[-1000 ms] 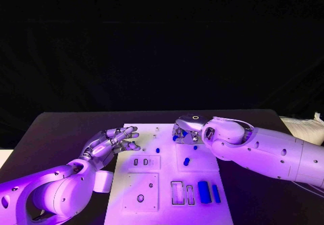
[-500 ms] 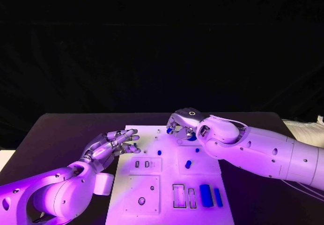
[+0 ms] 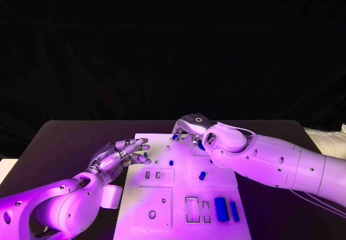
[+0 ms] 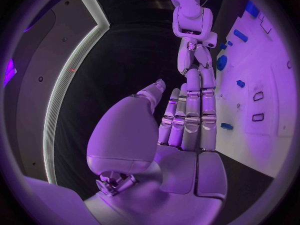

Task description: Assemble the parts on the task board

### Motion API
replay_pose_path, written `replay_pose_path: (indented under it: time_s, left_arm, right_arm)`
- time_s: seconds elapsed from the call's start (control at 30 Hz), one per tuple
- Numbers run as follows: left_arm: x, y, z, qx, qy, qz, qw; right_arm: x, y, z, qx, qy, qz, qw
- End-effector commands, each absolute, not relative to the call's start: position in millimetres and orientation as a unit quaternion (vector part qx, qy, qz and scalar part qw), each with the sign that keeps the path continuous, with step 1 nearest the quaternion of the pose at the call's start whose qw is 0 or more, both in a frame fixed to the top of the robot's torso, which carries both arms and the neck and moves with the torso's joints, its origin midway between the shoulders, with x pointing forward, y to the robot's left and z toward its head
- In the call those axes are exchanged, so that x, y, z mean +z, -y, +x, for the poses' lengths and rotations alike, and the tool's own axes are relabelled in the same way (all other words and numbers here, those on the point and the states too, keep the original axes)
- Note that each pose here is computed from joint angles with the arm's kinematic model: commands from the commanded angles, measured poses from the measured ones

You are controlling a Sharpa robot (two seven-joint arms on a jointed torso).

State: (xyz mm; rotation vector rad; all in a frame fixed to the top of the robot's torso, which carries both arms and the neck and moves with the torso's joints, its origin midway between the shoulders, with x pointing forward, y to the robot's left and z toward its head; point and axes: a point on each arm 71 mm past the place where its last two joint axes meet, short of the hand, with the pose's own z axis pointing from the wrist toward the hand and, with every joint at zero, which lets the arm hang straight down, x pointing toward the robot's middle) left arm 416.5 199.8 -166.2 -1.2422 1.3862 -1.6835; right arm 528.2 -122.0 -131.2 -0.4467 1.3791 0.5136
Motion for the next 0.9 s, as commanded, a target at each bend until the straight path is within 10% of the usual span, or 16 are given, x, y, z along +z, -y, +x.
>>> replay_pose_path:
  time_s: [0.03,0.9]
  left_arm:
    - [-164.2,-198.5,415.4,-0.646,-0.524,-0.466,0.302]
    - [-163.2,-196.0,414.4,-0.648,-0.525,-0.464,0.298]
  right_arm:
    - [-130.8,120.2,530.1,0.227,-0.619,-0.207,0.723]
    - [-137.6,102.6,538.2,0.221,-0.633,-0.218,0.709]
